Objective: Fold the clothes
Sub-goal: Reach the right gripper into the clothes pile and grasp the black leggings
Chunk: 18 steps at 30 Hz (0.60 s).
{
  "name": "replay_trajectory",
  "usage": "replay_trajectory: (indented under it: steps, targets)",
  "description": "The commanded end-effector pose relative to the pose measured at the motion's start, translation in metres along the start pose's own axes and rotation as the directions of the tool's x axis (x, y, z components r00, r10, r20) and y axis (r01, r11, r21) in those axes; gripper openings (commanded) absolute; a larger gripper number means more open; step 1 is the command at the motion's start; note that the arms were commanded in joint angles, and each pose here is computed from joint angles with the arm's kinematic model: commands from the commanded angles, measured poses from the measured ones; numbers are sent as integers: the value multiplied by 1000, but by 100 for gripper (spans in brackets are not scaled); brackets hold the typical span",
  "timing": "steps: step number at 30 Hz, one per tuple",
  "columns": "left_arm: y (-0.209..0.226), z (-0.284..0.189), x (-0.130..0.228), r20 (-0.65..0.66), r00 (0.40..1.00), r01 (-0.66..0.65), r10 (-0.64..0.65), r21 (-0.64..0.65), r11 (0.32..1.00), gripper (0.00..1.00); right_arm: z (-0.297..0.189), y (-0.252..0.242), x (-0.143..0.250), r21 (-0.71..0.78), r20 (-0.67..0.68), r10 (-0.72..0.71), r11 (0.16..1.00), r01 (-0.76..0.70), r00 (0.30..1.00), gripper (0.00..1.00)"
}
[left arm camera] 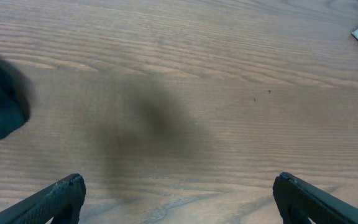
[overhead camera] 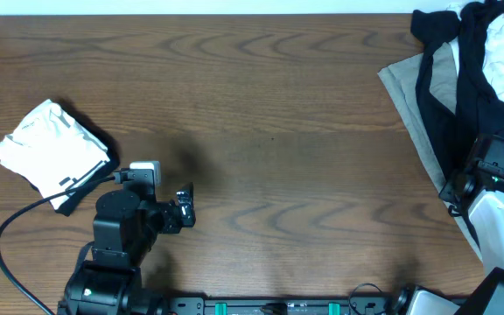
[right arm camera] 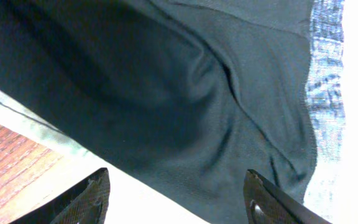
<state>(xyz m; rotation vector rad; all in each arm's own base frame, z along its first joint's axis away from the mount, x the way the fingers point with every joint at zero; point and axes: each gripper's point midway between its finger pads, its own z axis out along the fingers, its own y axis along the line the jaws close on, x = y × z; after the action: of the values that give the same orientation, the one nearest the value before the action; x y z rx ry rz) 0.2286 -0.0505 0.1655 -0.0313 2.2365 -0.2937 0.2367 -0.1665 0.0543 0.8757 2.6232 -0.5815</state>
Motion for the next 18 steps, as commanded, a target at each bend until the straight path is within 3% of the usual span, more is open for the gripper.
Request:
replay_trajectory:
  steps: [1, 9, 18]
  targets:
    - [-2, -4, -7, 16, 1000, 15, -15, 6, 1000, 98, 6, 0, 1, -4, -23, 9, 1000, -9, 1000, 67]
    - [-2, -4, -7, 14, 1000, 15, -16, 6, 1000, 98, 29, 5, 23, 15, -136, -46, 999, 49, 990, 67]
    - [-2, -4, -7, 14, 1000, 15, -15, 6, 1000, 98, 31, 3, 18, 32, -116, -40, 999, 44, 992, 56]
